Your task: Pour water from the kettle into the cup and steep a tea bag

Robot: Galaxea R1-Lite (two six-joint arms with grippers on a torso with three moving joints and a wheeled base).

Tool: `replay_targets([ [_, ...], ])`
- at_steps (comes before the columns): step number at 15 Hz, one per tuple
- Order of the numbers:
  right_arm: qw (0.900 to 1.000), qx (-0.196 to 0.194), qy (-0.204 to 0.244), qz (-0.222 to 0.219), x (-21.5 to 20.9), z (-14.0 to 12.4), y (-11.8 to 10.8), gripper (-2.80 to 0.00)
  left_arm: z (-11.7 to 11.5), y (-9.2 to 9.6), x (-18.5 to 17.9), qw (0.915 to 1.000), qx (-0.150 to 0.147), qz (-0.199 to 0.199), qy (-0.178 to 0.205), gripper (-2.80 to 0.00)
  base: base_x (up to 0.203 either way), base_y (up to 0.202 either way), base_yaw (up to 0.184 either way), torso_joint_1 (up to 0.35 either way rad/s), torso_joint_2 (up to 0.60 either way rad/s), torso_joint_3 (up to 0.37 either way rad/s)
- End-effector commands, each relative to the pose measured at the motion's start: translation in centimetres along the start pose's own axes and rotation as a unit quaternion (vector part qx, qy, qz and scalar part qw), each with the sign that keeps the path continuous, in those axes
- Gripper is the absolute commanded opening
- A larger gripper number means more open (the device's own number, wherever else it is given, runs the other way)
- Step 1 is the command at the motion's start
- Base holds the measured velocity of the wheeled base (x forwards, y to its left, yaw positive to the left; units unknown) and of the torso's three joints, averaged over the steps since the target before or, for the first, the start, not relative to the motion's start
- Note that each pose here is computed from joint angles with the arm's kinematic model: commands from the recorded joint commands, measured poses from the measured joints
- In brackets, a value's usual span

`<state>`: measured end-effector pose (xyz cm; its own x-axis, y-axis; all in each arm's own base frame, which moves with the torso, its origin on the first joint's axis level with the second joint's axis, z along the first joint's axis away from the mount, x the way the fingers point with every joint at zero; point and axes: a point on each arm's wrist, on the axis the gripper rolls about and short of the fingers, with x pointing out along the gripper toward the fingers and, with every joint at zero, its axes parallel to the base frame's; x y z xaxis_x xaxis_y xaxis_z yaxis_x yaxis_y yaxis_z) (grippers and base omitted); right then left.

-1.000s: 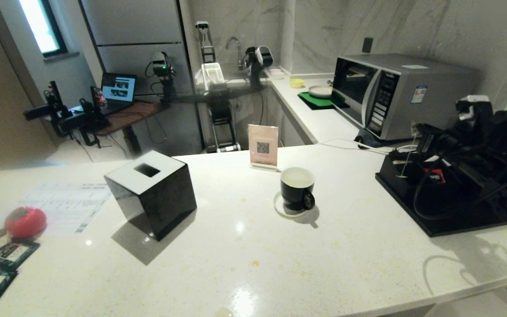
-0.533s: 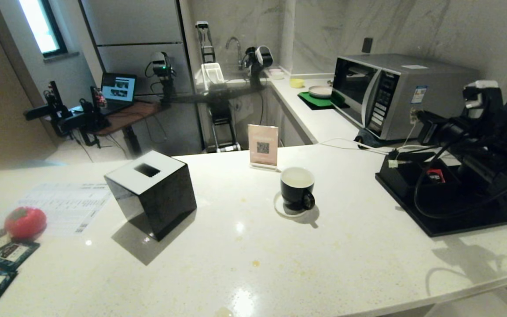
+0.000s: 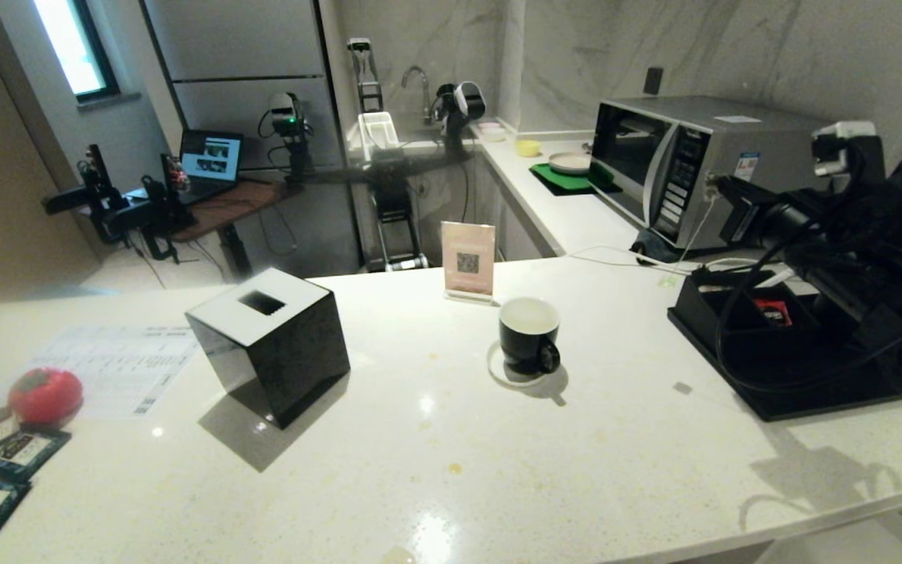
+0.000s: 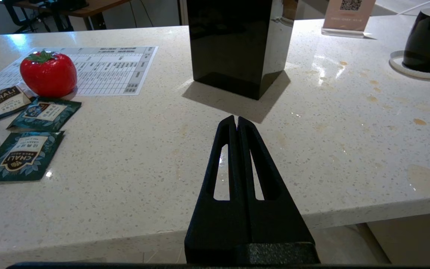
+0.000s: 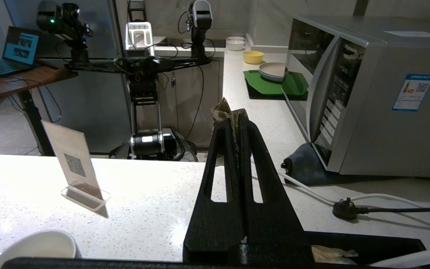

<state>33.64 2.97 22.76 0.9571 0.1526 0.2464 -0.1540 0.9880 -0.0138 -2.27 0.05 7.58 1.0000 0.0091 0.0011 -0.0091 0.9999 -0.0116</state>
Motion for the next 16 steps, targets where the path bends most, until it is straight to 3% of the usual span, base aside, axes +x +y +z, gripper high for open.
replay_targets([
  [1, 1.0, 0.003, -0.008, 0.011, -0.1, 0.4, 0.8, -2.8, 0.0, 0.0, 0.0, 1.0, 0.0, 0.0, 0.001, -2.8, 0.0, 0.0, 0.0, 0.0, 0.0, 0.0],
  [16, 0.995, 0.024, -0.037, 0.088, -1.5, 3.3, 5.8, -2.8, 0.0, 0.0, 0.0, 1.0, -0.001, -0.005, 0.0, -2.8, 0.0, 0.0, 0.0, 0.0, 0.0, 0.0],
])
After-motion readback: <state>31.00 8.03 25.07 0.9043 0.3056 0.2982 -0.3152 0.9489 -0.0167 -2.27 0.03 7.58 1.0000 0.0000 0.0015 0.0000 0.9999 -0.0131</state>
